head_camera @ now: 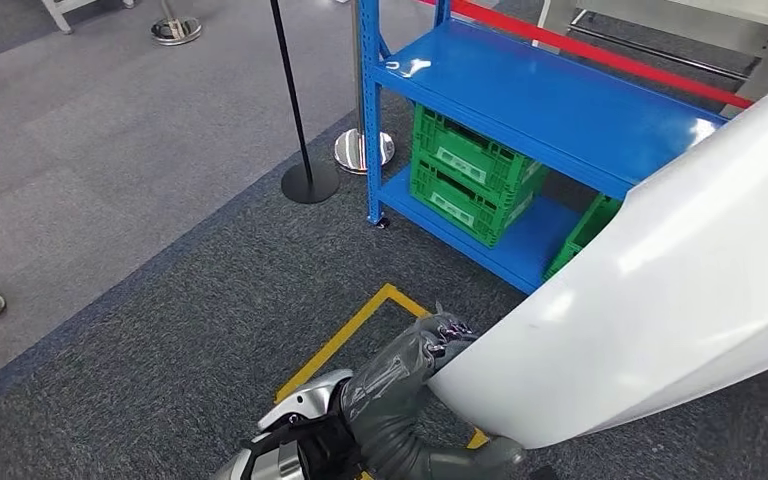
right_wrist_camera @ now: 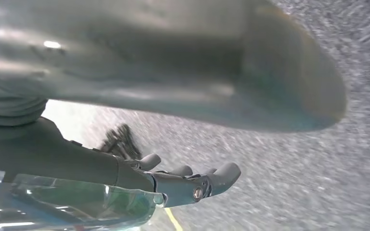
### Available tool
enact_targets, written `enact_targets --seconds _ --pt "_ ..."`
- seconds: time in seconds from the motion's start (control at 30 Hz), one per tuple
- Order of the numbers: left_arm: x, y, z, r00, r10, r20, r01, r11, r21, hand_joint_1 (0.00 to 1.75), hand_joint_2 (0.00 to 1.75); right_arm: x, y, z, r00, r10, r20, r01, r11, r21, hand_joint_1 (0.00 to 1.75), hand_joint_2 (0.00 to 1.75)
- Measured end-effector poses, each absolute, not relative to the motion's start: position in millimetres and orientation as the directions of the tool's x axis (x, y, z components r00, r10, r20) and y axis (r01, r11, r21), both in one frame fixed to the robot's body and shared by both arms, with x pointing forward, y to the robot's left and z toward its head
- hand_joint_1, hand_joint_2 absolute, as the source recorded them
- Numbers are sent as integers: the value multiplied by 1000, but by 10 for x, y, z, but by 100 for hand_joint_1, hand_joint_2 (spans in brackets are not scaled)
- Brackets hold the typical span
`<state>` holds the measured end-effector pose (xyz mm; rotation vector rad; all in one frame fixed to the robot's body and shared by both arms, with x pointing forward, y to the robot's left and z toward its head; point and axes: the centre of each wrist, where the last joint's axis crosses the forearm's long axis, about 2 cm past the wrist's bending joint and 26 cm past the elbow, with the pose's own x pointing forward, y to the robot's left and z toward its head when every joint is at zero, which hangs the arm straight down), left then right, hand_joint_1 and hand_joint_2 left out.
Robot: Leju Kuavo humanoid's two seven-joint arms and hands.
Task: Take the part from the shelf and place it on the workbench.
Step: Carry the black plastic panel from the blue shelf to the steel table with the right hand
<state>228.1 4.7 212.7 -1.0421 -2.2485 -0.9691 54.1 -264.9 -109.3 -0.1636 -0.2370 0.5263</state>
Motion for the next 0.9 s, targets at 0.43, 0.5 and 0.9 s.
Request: enact_targets --seconds 0.43,0.5,0.9 --pt "2305 54 2126 -601 447 662 789 467 400 175 175 603 -2667 -1085 840 509 187 -464 853 -238 0 0" --pt "2305 47 2139 -602 450 660 788 467 400 175 175 631 -2671 -1080 842 505 190 -456 855 -248 0 0" --pt "2280 -17 2209 -580 483 656 809 437 394 175 175 711 -2868 -1073 887 430 167 -373 882 -289 0 0"
